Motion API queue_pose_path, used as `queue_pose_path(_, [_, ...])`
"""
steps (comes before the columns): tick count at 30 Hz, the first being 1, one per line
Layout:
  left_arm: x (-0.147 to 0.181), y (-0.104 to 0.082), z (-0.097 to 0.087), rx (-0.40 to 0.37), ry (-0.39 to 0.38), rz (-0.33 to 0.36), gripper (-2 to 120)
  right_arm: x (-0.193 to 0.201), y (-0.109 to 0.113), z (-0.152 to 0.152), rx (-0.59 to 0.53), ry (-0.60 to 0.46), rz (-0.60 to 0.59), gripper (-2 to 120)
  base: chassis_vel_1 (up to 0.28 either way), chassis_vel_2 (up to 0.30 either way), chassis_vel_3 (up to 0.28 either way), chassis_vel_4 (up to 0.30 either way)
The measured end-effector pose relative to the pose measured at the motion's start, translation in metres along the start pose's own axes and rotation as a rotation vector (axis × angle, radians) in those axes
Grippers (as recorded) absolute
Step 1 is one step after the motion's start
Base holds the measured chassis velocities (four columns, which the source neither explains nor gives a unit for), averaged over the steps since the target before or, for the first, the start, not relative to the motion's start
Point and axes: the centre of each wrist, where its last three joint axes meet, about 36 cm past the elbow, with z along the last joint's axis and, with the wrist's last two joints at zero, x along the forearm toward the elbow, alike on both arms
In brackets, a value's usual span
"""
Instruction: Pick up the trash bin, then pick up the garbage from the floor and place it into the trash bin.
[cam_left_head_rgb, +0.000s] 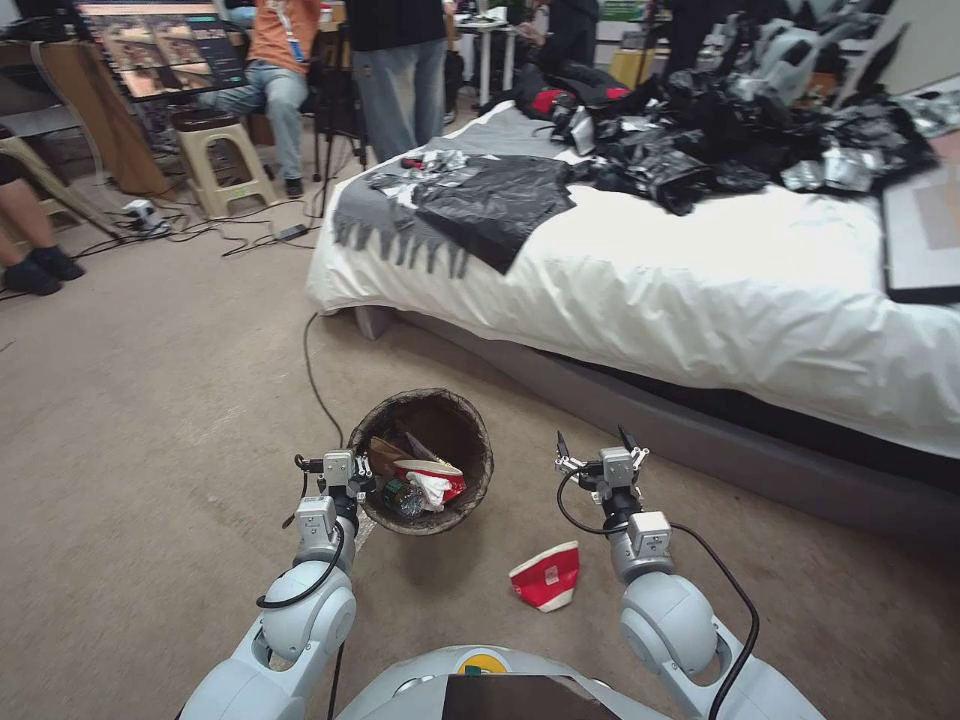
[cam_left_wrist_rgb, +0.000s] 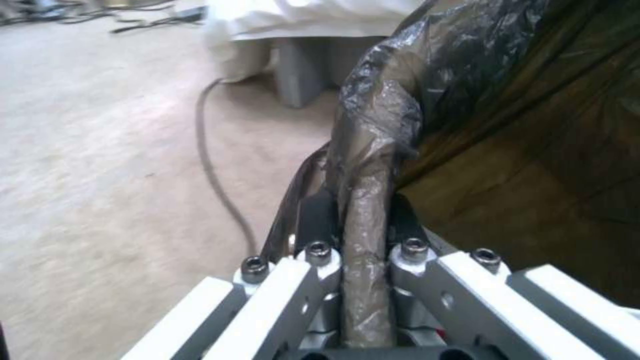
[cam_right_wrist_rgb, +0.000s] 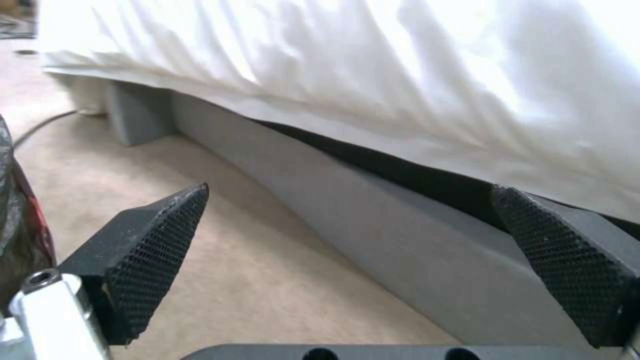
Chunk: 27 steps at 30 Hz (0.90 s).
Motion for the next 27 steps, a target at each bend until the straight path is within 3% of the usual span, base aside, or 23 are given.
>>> queue_pose_path(5, [-0.001,0.001,0.002,-0.018,-0.009,-0.007,0,-0.002,-0.003,0.000,0.007,0.002,0.000,100,0.103,0.107,0.100,0.102])
queue_pose_path(12, [-0.003,0.000,0.001,-0.020,-0.015,-0.006,0,-0.008,-0.025,0.000,0.066,0.010,-0.006,100,0.010,0.006,0.005,0.007])
queue_pose_path(18, [-0.003,0.001,0.002,-0.022,-0.015,-0.005,0,-0.022,-0.064,-0.002,0.119,0.042,-0.086,100,0.000,0.000,0.000,0.000])
queue_pose_path(21, [-0.005,0.001,0.004,-0.025,-0.013,-0.003,0,-0.035,-0.100,-0.004,0.184,0.057,-0.195,100,0.000,0.000,0.000,0.000])
queue_pose_path(22, [-0.005,0.001,0.004,-0.025,-0.013,-0.003,0,-0.035,-0.100,-0.004,0.184,0.057,-0.195,100,0.000,0.000,0.000,0.000])
queue_pose_path(25, [-0.007,0.001,0.005,-0.027,-0.013,0.000,0,-0.045,-0.137,0.000,0.268,0.053,-0.312,100,0.000,0.000,0.000,0.000])
queue_pose_path(27, [-0.007,0.001,0.005,-0.028,-0.013,0.001,0,-0.048,-0.149,0.001,0.293,0.052,-0.352,100,0.000,0.000,0.000,0.000])
